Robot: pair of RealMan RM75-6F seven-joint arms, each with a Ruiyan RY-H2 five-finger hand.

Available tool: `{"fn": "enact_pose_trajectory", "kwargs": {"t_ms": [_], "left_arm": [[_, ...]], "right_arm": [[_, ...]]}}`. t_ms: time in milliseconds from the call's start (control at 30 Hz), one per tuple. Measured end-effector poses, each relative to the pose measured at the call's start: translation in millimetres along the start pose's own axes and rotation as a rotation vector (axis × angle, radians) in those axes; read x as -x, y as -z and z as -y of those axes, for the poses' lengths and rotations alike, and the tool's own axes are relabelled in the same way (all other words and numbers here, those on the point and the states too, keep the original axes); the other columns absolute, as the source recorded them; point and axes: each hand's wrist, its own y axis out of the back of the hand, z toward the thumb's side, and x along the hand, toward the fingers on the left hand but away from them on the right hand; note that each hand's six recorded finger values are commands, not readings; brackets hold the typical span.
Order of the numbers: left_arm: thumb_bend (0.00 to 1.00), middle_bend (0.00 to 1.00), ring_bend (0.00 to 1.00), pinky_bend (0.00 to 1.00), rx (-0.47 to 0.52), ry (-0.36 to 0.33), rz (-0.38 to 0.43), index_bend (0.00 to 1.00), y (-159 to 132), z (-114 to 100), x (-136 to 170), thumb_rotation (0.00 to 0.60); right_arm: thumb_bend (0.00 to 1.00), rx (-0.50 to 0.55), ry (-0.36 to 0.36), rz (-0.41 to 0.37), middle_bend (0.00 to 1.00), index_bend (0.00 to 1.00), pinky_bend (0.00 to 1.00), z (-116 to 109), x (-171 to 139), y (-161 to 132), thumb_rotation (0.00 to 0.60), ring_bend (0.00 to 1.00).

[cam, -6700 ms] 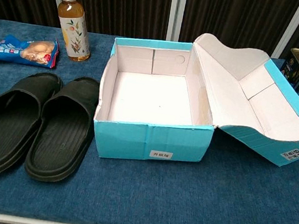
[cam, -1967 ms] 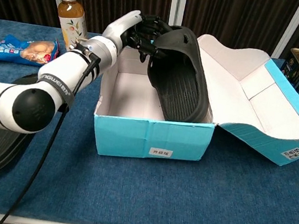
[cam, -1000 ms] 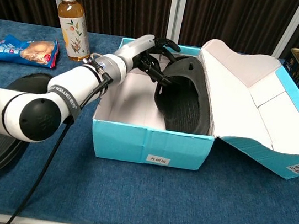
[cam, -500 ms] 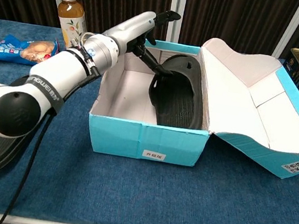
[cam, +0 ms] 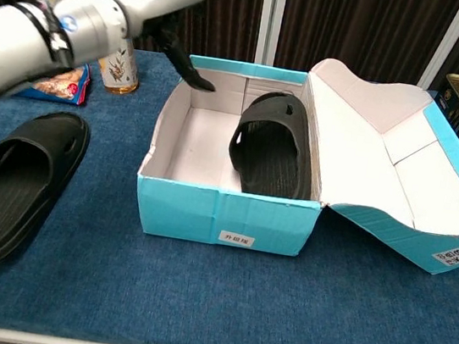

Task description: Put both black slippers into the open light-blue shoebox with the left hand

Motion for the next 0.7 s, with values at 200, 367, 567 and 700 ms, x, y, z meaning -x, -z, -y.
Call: {"fn": "enact_pose_trajectory", "kwargs": {"t_ms": [200, 367, 567, 700], "left_arm": [[0.0, 0.0, 0.18, 0.33, -0.053, 0.074, -0.186, 0.11, 72.7, -31.7, 52.7, 0.6], [0.0, 0.02, 0.47, 0.59, -0.093, 0.201, -0.342, 0.11, 122.1, -20.4, 112.9, 0.6], [0.0, 0.02, 0.57, 0.68, -0.077, 0.331, -0.398, 0.11, 134.7, 9.2, 144.4, 0.6], [0.0, 0.03, 0.59, 0.68, -0.036, 0.377, -0.405, 0.11, 134.2, 20.8, 143.7, 0.6]], "right_arm": [[0.12, 0.014, -0.012, -0.008, 0.09, 0.0, 0.07, 5.8, 3.2, -0.4, 0.6, 0.0], [0.12, 0.016, -0.02, -0.015, 0.09, 0.0, 0.07, 8.9, 6.5, -1.1, 0.6, 0.0], [0.12, 0.02, -0.032, -0.034, 0.09, 0.0, 0.07, 12.9, 12.3, -5.8, 0.6, 0.0], [0.12, 0.021, -0.033, -0.031, 0.09, 0.0, 0.07, 13.4, 12.7, -5.0, 0.6, 0.0]]}}
